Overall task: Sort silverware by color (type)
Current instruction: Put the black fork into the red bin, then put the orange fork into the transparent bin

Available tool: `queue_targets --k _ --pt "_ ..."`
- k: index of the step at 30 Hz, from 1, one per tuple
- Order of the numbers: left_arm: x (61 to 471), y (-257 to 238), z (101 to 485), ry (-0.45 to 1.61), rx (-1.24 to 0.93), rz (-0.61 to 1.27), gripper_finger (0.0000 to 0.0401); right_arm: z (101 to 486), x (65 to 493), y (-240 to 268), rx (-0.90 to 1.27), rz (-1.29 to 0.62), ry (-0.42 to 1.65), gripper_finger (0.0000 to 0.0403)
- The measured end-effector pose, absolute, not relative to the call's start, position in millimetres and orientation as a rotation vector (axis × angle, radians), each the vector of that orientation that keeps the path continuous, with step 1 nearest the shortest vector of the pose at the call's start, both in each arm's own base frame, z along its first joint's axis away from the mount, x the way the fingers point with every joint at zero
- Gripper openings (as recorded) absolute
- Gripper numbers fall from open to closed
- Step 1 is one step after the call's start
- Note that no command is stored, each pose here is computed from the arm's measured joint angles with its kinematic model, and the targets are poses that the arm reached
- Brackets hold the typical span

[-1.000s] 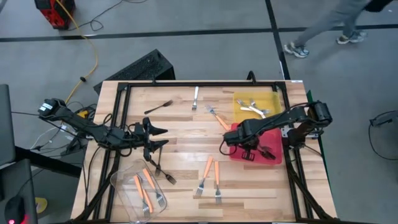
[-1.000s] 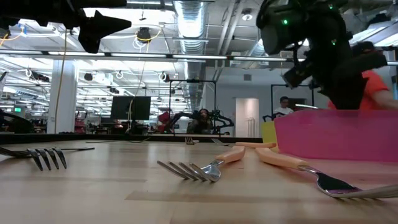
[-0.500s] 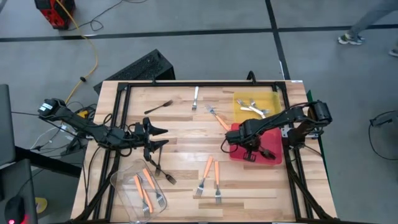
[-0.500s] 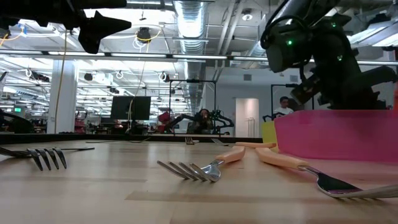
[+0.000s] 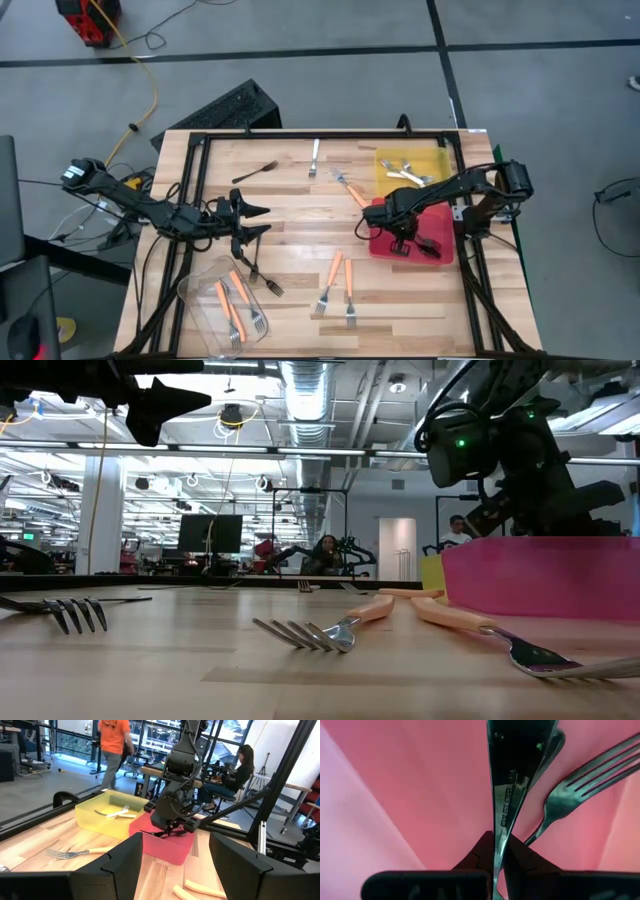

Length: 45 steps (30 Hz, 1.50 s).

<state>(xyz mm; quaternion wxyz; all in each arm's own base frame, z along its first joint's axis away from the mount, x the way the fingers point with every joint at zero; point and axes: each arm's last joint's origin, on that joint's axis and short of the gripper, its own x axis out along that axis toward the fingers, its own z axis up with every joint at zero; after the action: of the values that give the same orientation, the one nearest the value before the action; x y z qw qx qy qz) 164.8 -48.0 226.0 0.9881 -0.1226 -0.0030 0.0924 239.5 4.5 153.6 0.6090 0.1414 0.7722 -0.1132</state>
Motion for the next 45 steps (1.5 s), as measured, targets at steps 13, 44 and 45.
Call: queue_targets --k 13,44,45 --pt "164.8 -48.0 226.0 -0.006 -0.246 0.186 0.0215 153.3 240.4 3.5 0.308 -0.279 1.770 0.0058" --pt "164.7 -47.9 225.0 0.003 -0.241 0.189 0.0215 154.8 241.9 3.6 0.318 -0.285 1.763 0.0161" --pt "164.7 -47.8 224.7 0.006 -0.239 0.192 0.0215 157.1 242.5 3.8 0.317 -0.285 1.769 0.0164"
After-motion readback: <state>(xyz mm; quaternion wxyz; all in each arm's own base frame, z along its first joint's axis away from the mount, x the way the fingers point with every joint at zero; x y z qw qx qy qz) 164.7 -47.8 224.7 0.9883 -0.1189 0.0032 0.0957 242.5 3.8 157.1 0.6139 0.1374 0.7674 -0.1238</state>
